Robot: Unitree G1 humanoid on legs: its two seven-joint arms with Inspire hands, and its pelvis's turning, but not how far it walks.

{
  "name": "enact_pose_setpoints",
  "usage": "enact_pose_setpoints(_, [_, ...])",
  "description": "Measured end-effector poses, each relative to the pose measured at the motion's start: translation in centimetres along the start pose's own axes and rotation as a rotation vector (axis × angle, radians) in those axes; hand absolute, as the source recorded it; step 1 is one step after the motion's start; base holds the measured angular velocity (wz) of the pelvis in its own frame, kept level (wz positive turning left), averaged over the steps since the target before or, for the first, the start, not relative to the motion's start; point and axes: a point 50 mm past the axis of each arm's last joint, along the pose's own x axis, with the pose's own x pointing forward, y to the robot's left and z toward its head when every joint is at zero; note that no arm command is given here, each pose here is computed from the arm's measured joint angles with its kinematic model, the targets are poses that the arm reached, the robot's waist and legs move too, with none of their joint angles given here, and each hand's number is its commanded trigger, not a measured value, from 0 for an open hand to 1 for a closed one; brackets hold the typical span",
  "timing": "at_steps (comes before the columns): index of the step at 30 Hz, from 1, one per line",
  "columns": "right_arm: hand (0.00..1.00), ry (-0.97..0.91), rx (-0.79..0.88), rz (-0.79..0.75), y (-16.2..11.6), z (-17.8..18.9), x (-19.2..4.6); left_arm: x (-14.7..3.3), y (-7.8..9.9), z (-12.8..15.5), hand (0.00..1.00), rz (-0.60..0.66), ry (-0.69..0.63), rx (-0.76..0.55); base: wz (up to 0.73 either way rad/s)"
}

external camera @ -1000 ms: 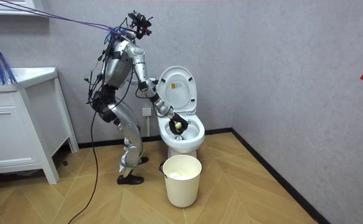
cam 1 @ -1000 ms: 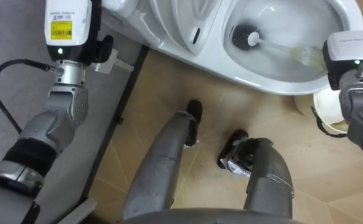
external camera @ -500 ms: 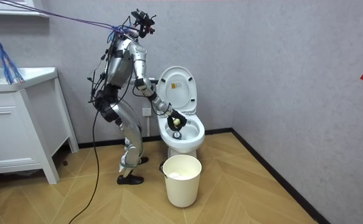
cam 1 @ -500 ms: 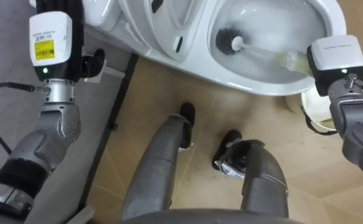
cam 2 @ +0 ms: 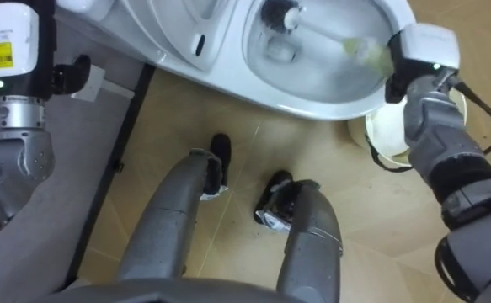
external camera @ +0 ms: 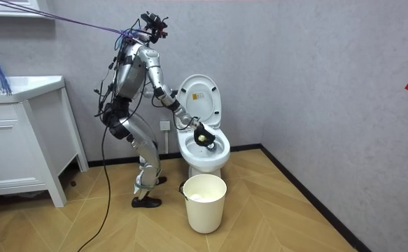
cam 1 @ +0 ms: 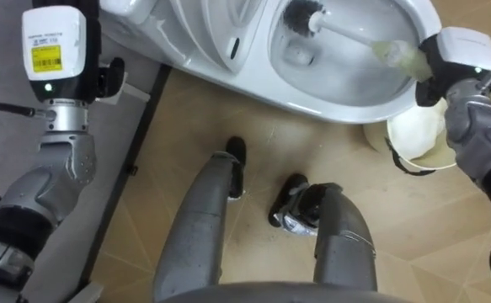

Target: Brush toilet

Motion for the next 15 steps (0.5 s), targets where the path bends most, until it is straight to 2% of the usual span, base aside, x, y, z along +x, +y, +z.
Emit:
enact_pose_setpoints(4, [1.0, 0.033, 0.073, -0.005, 0.2, -0.5, -0.1, 0.2, 0.1, 0.3, 0.0, 0.01, -0.002, 0.015, 0.04])
enact_pose_setpoints(15, [1.0, 0.062, 0.049, 0.006, 1.6, -1.0, -0.4, 0.4, -0.9, 1.2, 0.0, -0.031, 0.016, 0.027, 0.03])
